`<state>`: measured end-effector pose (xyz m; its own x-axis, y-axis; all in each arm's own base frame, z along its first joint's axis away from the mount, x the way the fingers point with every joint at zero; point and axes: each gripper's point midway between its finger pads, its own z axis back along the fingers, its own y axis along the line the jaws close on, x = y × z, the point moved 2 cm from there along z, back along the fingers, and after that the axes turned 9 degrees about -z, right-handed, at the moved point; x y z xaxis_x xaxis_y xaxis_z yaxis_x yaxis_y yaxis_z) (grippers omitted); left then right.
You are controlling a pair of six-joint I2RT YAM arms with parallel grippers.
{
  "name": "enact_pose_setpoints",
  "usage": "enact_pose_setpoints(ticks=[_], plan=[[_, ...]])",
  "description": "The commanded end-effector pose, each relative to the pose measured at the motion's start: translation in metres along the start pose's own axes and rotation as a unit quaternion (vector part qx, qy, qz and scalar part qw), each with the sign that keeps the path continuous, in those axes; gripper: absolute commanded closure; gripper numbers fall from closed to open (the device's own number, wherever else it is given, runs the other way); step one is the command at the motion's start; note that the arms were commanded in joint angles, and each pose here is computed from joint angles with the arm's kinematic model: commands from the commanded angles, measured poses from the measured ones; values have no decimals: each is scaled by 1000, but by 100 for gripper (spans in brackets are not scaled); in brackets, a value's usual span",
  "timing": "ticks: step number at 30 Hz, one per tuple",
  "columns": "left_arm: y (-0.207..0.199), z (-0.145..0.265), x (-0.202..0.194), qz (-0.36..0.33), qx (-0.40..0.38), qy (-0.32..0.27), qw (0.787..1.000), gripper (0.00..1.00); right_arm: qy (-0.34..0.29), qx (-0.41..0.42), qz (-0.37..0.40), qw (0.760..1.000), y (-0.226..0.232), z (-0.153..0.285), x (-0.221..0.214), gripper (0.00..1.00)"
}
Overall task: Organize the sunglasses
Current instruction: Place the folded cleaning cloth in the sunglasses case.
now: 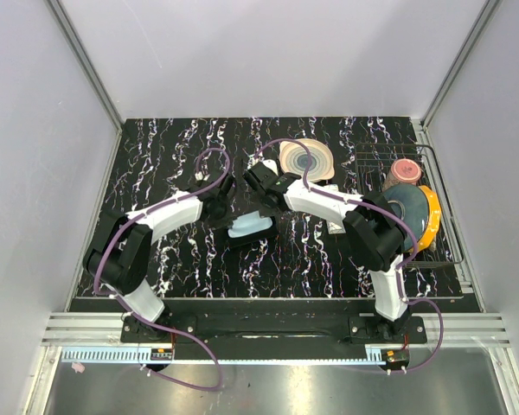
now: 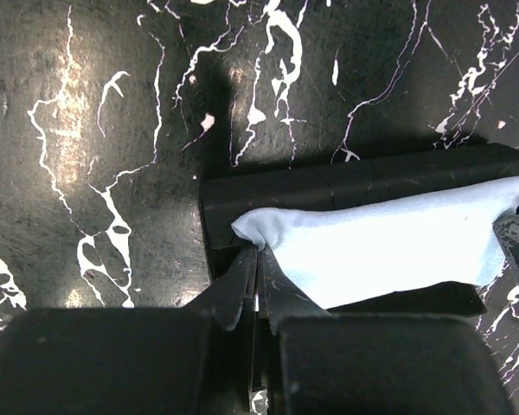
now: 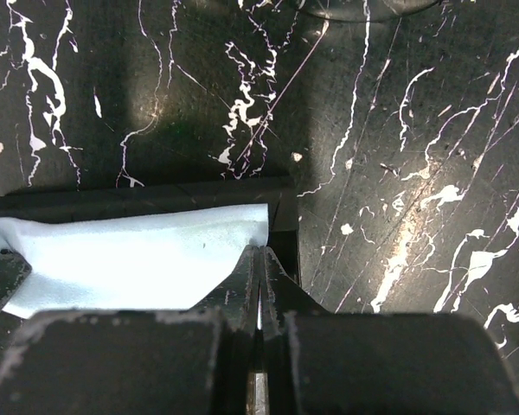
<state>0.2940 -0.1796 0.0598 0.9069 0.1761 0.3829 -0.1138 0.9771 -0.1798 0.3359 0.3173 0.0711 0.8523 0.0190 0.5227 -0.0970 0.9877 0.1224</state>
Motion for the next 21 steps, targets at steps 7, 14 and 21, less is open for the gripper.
enact_pose_setpoints(ticks=[7, 14, 21], plan=[[9, -3, -6, 14, 29, -13, 999, 100, -14, 7, -12, 1000, 1, -7, 7, 100], [13, -10, -9, 16, 45, -4, 999, 100, -6, 2, -14, 1000, -2, -10, 0, 100], [13, -13, -4, 12, 51, -8, 999, 100, -6, -6, -12, 1000, -5, -18, -2, 100]])
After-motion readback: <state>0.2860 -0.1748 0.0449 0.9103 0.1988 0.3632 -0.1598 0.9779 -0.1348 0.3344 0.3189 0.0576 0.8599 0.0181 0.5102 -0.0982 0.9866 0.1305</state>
